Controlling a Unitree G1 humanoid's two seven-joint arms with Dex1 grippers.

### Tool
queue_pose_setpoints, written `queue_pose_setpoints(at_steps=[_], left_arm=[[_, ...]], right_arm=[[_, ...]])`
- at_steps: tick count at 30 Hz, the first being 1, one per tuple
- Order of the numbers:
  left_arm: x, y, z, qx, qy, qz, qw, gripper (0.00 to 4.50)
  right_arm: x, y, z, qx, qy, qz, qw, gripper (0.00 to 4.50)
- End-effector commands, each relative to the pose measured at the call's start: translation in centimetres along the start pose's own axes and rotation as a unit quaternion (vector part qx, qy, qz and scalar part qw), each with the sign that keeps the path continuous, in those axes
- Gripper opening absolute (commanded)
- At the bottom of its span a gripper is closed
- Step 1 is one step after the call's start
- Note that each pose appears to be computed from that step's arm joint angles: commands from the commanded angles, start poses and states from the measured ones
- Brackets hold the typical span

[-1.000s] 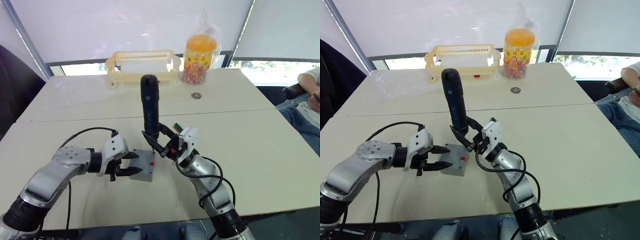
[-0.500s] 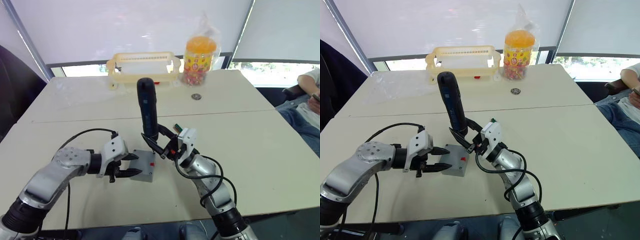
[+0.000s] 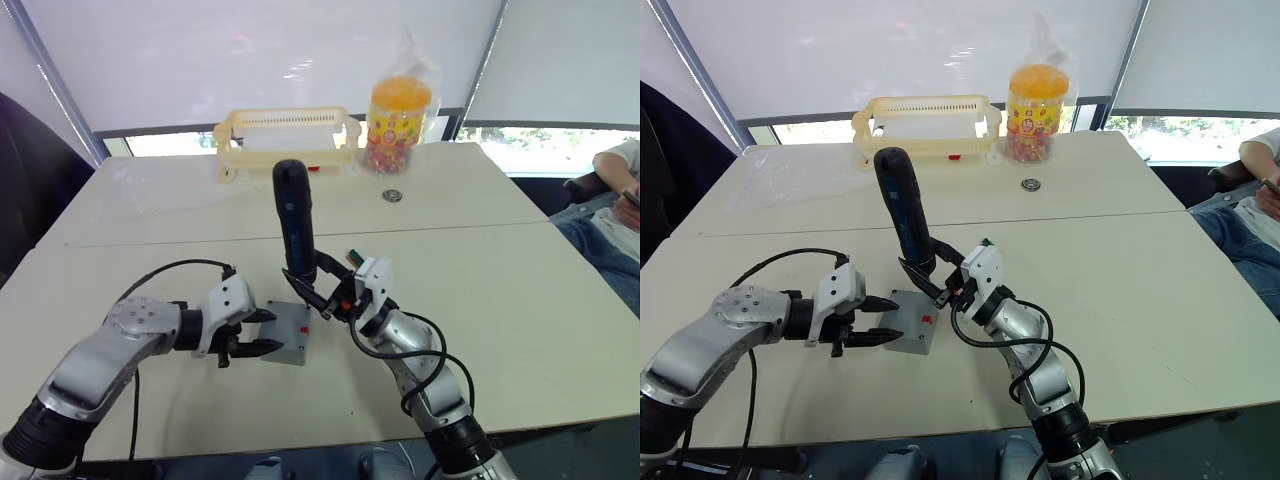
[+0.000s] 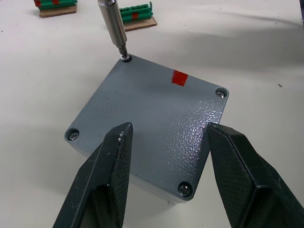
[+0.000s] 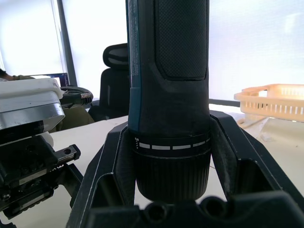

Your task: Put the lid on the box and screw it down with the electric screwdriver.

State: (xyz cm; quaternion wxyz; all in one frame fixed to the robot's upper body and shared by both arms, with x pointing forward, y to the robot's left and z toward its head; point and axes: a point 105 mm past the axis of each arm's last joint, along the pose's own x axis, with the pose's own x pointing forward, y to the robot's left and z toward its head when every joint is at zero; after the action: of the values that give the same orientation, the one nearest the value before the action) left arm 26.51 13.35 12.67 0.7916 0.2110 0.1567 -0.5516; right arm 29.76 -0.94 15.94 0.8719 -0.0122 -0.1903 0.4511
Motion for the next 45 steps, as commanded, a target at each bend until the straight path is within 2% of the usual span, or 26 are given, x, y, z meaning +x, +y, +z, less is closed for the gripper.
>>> queue_pose_setpoints(at_steps=[1,32,45], left_arm=[[0.14,-0.46,-2.03,-0.021,0.035,-0.005,0.999,2.47],[0.37,-0.38,-1.48,-0.02,0.03,-0.008,0.999,2.47],[0.72,-0.48,-1.43,-0.026,0.029,-0.011,0.999,2.47]], right_arm=[[-1.49,0.21,-3.68,0.02,0.079,0.0,0.997,1.79],[-1.58,-0.12,-4.55,0.02,0.088,-0.009,0.996,1.79],[-1.41,-0.52,-3.77,0.012,0.075,-0.016,0.997,1.79]])
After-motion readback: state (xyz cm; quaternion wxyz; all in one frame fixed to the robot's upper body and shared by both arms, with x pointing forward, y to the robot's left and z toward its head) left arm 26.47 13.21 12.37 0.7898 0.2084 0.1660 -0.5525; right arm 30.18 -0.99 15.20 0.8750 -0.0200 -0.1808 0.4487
